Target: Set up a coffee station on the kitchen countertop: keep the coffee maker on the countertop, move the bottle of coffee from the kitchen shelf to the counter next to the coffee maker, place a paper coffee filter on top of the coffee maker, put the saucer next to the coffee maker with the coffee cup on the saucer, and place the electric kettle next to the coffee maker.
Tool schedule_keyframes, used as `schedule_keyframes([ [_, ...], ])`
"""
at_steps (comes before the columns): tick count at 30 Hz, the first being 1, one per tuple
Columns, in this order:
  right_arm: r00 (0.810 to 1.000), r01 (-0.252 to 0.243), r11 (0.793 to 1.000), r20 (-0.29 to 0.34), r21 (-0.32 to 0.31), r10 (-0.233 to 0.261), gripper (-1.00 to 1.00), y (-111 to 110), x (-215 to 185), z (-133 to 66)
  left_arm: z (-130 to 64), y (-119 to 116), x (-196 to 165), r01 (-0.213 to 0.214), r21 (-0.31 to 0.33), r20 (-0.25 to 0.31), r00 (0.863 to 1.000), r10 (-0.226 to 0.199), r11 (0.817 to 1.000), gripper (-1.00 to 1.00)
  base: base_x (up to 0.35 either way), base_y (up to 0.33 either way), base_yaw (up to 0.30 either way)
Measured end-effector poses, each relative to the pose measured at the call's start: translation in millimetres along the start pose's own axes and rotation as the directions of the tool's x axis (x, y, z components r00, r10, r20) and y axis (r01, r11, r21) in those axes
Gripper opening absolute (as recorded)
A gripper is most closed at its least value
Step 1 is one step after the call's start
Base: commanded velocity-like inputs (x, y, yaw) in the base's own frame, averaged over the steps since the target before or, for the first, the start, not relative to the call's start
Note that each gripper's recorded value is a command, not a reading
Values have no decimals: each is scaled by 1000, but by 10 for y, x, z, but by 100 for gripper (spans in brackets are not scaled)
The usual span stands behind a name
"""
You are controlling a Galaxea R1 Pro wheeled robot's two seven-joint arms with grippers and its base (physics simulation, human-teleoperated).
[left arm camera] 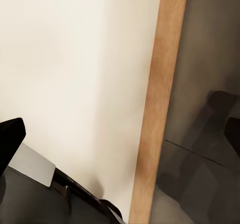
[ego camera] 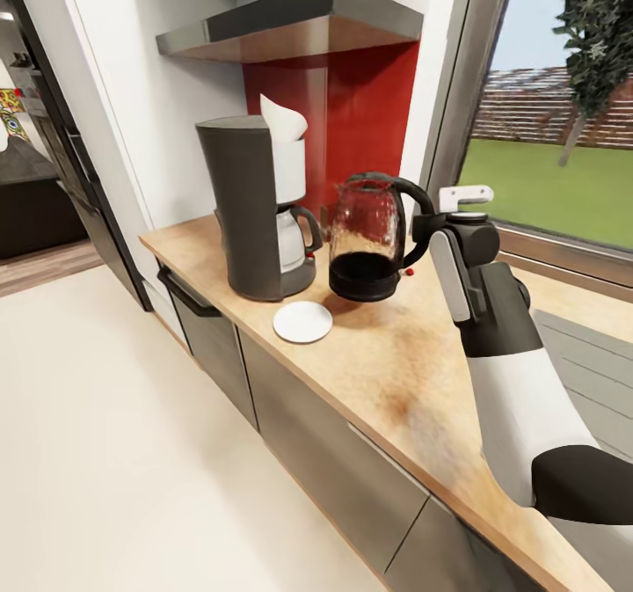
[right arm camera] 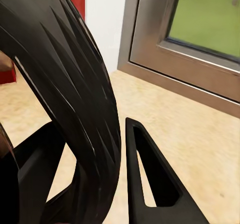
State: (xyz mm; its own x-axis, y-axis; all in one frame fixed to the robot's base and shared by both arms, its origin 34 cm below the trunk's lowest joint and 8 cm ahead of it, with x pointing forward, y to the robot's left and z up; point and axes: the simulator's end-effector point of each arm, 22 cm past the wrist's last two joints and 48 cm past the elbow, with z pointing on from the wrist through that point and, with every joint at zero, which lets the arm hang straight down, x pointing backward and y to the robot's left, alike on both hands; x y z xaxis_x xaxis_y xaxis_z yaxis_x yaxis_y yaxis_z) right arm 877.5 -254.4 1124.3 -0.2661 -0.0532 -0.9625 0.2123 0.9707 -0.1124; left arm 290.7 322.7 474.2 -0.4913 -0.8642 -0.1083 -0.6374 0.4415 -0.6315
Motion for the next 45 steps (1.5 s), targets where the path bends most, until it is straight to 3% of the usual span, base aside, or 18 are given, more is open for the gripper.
schedule_keyframes([
  [9,1000,2,1000,-5,0,-2,-100,6,18,11,1,-4,-2,0,1,0,1000,0,1000,100,20,0,0],
  [20,1000,2,1000,-7,0,-2,-100,27,219,47,145,130,27,-1,2,0,1000,1,1000,100,0,0,0],
  [45,1000,1,1000,-10,1,-1,-100,29,285,66,185,168,37,-1,2,-1,1000,1,1000,100,0,0,0],
])
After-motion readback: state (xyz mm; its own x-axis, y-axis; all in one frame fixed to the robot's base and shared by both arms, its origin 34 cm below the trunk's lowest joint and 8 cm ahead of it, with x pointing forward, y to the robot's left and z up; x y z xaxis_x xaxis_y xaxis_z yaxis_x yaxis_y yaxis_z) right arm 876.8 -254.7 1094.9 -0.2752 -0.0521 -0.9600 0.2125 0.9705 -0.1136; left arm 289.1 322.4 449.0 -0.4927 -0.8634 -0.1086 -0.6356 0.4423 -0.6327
